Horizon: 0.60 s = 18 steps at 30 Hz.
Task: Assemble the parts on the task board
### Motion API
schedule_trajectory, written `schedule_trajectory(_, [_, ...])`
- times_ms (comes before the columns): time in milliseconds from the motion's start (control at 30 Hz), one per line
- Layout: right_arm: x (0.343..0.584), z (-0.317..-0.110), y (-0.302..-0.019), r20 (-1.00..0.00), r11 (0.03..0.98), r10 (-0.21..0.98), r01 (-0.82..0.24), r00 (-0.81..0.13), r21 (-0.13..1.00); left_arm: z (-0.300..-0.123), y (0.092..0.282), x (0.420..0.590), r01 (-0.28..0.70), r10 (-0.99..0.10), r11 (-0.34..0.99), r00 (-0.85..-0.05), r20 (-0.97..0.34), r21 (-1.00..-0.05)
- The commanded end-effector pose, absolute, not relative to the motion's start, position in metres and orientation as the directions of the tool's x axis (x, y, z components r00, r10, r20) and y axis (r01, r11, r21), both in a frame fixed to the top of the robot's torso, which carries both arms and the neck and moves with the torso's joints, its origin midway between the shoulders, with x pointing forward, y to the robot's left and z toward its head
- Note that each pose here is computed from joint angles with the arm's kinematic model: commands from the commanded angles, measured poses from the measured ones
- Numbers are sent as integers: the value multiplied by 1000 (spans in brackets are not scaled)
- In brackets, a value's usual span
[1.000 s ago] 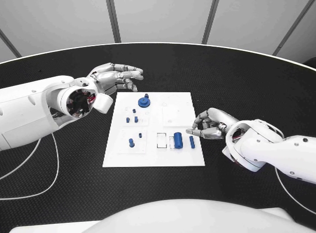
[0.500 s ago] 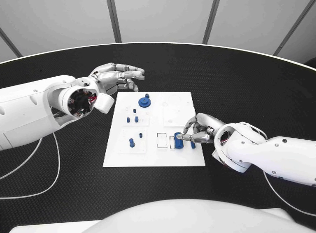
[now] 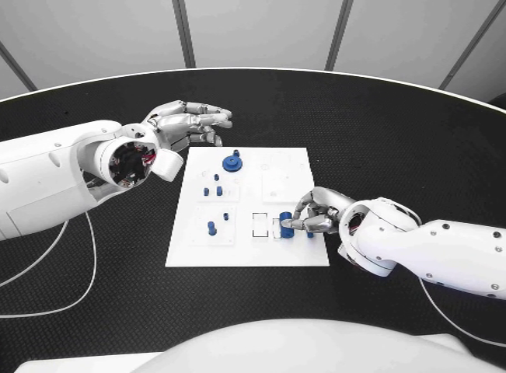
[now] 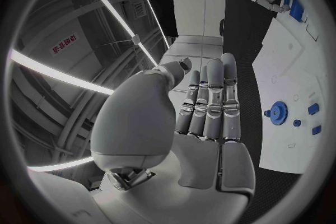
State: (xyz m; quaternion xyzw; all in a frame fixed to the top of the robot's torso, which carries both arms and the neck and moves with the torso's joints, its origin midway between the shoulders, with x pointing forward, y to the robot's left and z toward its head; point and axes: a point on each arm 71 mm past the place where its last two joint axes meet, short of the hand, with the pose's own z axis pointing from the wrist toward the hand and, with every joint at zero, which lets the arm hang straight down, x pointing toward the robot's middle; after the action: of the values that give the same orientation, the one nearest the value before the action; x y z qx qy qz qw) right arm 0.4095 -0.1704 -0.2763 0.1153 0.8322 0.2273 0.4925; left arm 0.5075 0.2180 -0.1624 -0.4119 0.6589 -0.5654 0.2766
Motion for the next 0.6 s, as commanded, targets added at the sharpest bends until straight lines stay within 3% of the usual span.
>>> schedule_trajectory(33, [411, -278, -169, -767, 873, 412, -30, -492, 487, -162, 218, 508, -230, -856, 22, -508, 101, -973])
schedule_trajectory(600, [415, -289, -163, -760, 892, 374, -20, -532, 452, -162, 219, 507, -232, -856, 22, -508, 102, -972])
